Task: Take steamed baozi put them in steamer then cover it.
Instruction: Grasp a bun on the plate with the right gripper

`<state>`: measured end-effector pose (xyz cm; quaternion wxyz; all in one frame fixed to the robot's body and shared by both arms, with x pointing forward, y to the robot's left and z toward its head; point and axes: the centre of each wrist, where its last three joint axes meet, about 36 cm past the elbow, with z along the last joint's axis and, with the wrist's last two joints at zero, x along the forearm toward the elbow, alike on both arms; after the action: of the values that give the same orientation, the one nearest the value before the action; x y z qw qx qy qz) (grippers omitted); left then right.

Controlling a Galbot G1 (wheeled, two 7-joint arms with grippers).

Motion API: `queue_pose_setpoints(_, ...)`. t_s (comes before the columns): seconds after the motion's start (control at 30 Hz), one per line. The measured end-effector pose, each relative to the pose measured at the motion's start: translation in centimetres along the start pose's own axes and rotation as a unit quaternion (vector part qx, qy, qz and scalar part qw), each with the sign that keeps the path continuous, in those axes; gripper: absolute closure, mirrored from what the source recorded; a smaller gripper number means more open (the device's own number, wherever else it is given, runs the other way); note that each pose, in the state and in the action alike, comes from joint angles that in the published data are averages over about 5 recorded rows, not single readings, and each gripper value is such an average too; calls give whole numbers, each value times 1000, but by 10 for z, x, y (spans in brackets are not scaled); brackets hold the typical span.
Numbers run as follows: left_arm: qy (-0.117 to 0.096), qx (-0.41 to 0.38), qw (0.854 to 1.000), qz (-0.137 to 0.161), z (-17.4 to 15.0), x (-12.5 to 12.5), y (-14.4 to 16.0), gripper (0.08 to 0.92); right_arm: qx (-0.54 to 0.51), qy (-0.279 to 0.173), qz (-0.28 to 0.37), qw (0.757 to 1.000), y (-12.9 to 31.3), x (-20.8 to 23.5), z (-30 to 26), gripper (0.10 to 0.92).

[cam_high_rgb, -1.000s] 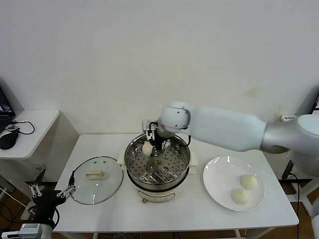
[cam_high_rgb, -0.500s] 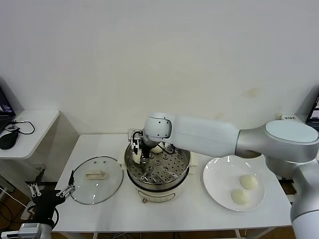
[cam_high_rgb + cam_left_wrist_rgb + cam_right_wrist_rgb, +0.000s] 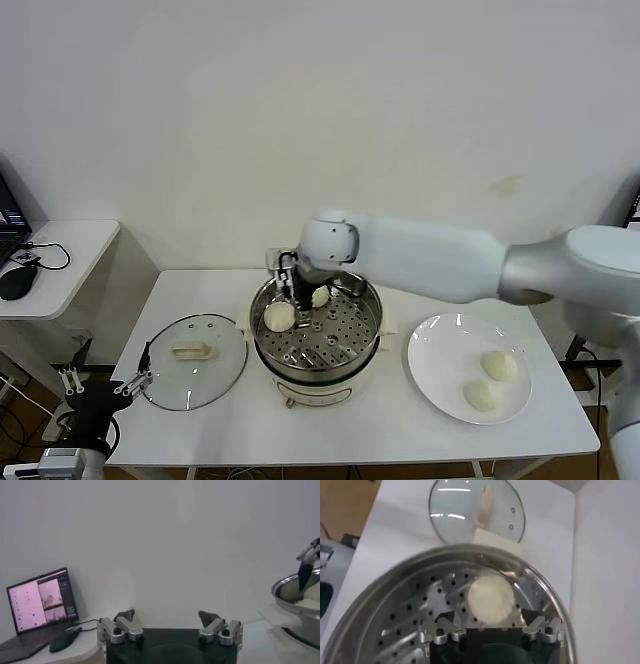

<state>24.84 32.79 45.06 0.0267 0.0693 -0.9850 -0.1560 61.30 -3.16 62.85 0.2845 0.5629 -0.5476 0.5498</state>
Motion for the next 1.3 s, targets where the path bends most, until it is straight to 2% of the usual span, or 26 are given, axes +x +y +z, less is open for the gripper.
queue_pose_setpoints(0.33, -4, 1, 1000, 12, -2, -1, -5, 177, 26, 19, -4, 999, 24, 81, 86, 199)
queue_pose_setpoints(0.6, -4, 0, 1000, 21, 0, -4, -9, 177, 24, 51, -9, 998, 71, 113, 170, 199)
queue_pose_setpoints(0.97, 2, -3, 1000, 26, 4, -5, -11, 177, -11, 95, -26, 995, 151, 95, 267, 200)
queue_pose_setpoints(1.3, 12, -7, 1000, 25, 9, -4, -11, 177, -38, 124, -55, 990, 198, 53, 314, 200)
